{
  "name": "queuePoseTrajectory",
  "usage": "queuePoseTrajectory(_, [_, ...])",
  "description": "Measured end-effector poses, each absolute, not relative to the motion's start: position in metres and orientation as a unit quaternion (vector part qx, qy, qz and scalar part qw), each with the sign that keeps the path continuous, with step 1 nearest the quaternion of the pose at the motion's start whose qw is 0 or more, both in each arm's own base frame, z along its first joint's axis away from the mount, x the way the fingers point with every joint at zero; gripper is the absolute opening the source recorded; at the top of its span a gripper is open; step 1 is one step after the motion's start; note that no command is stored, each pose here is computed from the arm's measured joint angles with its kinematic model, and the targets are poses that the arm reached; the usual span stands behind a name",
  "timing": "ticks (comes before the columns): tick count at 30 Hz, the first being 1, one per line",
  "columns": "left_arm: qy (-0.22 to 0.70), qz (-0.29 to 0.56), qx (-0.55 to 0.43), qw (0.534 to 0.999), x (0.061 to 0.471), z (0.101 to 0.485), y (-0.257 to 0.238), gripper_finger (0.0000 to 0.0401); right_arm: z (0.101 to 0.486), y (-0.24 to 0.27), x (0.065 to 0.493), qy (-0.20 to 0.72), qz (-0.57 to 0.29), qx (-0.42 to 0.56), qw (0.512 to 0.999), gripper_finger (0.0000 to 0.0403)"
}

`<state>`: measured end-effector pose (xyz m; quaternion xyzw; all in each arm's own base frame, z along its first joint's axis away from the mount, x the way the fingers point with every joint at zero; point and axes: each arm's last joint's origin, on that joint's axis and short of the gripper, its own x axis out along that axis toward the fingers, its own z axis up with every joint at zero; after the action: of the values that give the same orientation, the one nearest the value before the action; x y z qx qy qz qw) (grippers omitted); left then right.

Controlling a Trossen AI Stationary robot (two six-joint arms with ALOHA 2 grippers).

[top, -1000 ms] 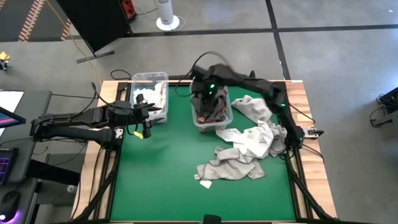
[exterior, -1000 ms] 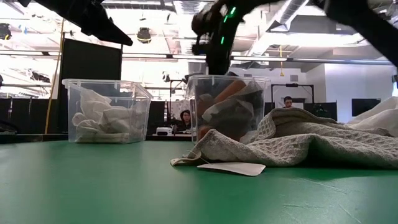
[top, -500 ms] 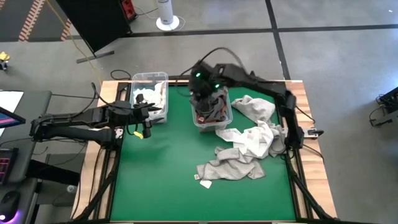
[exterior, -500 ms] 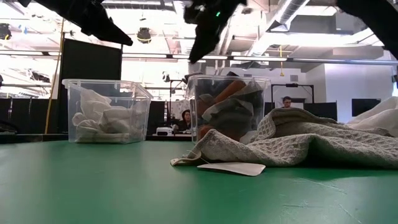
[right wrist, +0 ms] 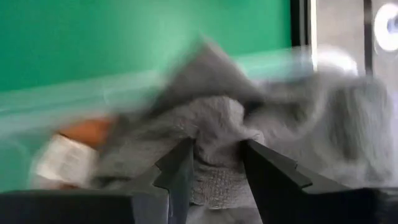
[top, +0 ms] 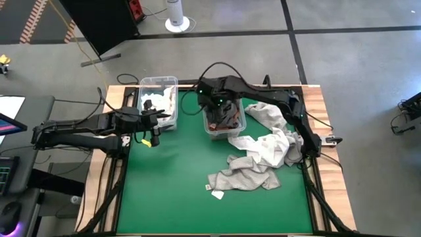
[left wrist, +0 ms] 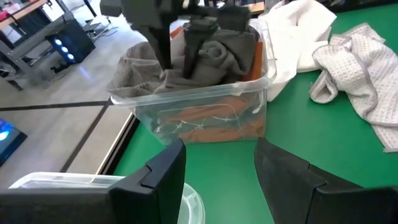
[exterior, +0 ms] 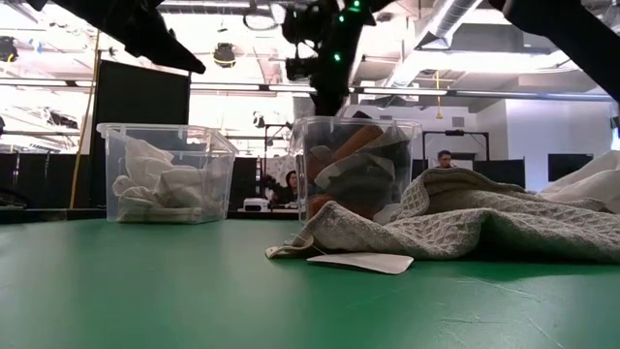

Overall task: Sort towels by color in basket
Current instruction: Put the dark gray towel into the right transparent bin

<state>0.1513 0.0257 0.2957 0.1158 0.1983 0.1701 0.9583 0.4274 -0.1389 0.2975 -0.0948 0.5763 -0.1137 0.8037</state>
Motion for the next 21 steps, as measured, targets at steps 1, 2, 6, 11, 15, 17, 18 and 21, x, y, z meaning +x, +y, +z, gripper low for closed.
queuePoseTrajectory(1, [0.198,0.170,0.116,0.958,0.151,0.296,0.026,0.0183,0.296,-0.143,0.425,0.585,-0.119,-0.086,0.798,0.0177])
queuePoseTrajectory(2, [0.198,0.170,0.116,0.958,0.151,0.296,0.026,0.0183,0.293,-0.147,0.424,0.591,-0.123,-0.078,0.794,0.0177])
queuePoseTrajectory(6, [0.199,0.170,0.116,0.958,0.151,0.296,0.026,0.0183,0.267,-0.160,0.429,0.617,-0.124,-0.063,0.774,0.0177])
queuePoseTrajectory(11, [0.198,0.170,0.116,0.958,0.151,0.296,0.026,0.0183,0.221,-0.168,0.442,0.657,-0.097,-0.057,0.746,0.0177])
queuePoseTrajectory(15, [0.189,0.171,0.116,0.960,0.145,0.299,0.025,0.0183,0.201,-0.174,0.446,0.661,-0.071,-0.027,0.746,0.0177])
queuePoseTrajectory(17, [0.182,0.173,0.114,0.961,0.140,0.303,0.024,0.0183,0.200,-0.176,0.446,0.660,-0.062,-0.017,0.748,0.0177])
queuePoseTrajectory(18, [0.179,0.173,0.113,0.962,0.138,0.304,0.024,0.0183,0.203,-0.175,0.445,0.659,-0.062,-0.017,0.750,0.0177])
queuePoseTrajectory(21, [0.167,0.176,0.106,0.964,0.130,0.307,0.023,0.0183,0.222,-0.172,0.440,0.649,-0.068,-0.016,0.758,0.0177])
